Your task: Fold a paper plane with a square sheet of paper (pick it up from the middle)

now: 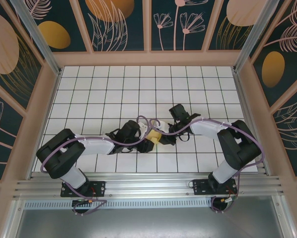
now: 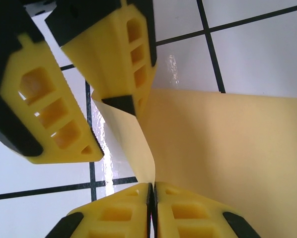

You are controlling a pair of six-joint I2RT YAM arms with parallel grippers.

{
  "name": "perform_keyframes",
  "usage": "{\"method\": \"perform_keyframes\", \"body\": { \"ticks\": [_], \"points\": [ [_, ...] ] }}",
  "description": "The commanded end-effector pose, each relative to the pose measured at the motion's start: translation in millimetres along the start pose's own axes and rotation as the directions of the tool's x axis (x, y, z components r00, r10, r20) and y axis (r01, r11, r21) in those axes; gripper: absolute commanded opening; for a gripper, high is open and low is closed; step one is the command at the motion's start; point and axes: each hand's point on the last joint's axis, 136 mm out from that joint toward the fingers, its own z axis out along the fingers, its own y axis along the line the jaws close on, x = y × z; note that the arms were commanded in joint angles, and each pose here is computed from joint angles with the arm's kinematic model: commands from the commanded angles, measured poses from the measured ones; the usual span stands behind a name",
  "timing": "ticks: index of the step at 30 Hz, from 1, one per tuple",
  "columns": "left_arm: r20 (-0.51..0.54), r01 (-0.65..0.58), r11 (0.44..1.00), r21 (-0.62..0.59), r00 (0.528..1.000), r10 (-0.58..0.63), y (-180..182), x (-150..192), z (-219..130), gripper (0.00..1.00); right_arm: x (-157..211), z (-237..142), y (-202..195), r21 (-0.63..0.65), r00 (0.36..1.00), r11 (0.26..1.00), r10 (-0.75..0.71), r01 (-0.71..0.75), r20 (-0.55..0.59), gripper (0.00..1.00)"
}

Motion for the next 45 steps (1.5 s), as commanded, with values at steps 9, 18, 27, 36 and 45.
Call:
{"method": "perform_keyframes", "body": {
  "ticks": [9, 18, 27, 36, 45],
  "points": [
    [0.048, -0.036, 0.998, 0.047, 0.998, 0.034, -11, -28, -3, 0.28, -6, 2, 1, -0.026, 1.000, 0.999, -0.023, 0.024, 0.004, 0.14],
    [0.081, -0.033, 0.999, 0.035, 0.996, 0.030, -9, -37, -7, 0.07, -11, -3, -2, 0.005, 1.000, 1.000, -0.016, 0.016, 0.020, 0.19],
    [0.072, 0.067, 0.991, 0.117, 0.995, -0.076, -10, -38, -7, 0.05, -58, -79, -47, 0.281, 0.915, 0.915, 0.180, -0.290, 0.362, 0.60],
    [0.058, 0.158, 0.968, 0.194, 0.983, -0.172, -16, -37, 1, 0.06, -3, -57, -102, 0.165, 0.439, 0.407, 0.806, -0.898, 0.398, 0.28],
    [0.059, 0.220, 0.961, 0.166, 0.971, -0.233, -7, -32, 4, 0.07, 9, -13, -113, 0.237, 0.441, 0.382, 0.849, -0.893, 0.291, 0.16]
  ]
}}
